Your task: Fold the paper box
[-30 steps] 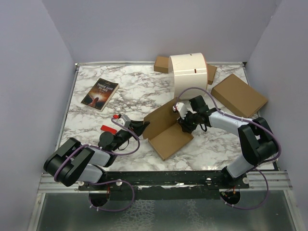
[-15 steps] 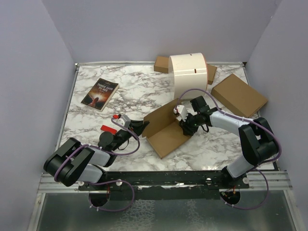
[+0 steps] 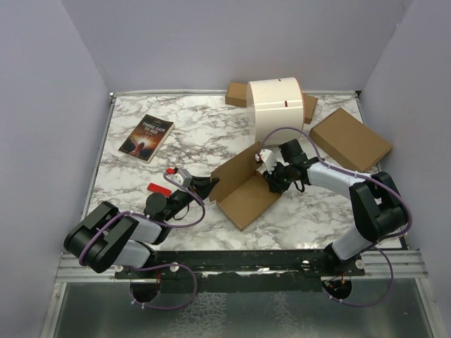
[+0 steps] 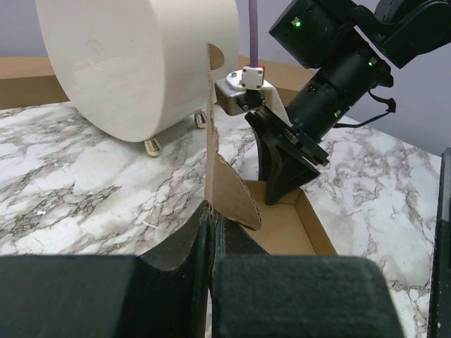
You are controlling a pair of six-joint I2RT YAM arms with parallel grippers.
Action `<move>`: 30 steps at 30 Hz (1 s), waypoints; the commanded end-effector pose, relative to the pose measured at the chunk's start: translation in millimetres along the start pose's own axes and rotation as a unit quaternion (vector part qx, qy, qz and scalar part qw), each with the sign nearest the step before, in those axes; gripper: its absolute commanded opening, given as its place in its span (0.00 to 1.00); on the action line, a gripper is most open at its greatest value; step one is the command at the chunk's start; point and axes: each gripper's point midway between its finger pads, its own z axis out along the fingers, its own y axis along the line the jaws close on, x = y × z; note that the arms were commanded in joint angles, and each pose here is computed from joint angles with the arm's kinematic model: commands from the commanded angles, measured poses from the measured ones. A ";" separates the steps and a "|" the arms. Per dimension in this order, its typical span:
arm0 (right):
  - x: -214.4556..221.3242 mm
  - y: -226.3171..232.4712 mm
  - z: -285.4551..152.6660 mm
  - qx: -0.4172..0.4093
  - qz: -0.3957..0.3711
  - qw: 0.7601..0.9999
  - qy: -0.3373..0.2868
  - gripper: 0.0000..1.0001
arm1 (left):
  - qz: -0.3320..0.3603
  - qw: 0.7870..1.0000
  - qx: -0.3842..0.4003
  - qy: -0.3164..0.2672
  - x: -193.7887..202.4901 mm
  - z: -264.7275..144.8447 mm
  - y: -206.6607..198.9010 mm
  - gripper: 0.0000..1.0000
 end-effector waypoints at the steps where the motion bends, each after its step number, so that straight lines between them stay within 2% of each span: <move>1: -14.5 -2.2 -2.6 -0.006 -0.002 1.000 -0.021 0.36 | 0.044 0.991 0.029 -0.121 -63.5 4.9 -14.7 0.00; 2: -18.6 -0.1 -2.9 -0.012 0.001 1.000 -0.028 0.41 | 0.044 0.991 0.028 -0.121 -63.3 5.1 -14.1 0.00; 4: -25.5 0.2 -2.4 -0.018 0.007 0.999 -0.039 0.44 | 0.043 0.991 0.030 -0.120 -62.9 5.8 -15.0 0.00; 17: -34.8 -13.2 15.8 0.019 0.026 0.998 -0.054 0.45 | 0.041 0.992 0.035 -0.118 -61.5 9.3 -16.9 0.00; 23: -43.5 -29.0 16.3 0.080 0.048 0.992 -0.082 0.44 | 0.040 0.992 0.036 -0.117 -60.7 10.3 -17.5 0.00; 28: -51.7 -38.1 9.4 0.116 0.057 0.985 -0.112 0.36 | 0.040 0.992 0.031 -0.114 -58.2 9.4 -15.9 0.00; 30: -51.7 -37.7 9.8 0.117 0.054 0.985 -0.117 0.27 | 0.039 0.992 0.029 -0.113 -57.2 9.6 -15.1 0.00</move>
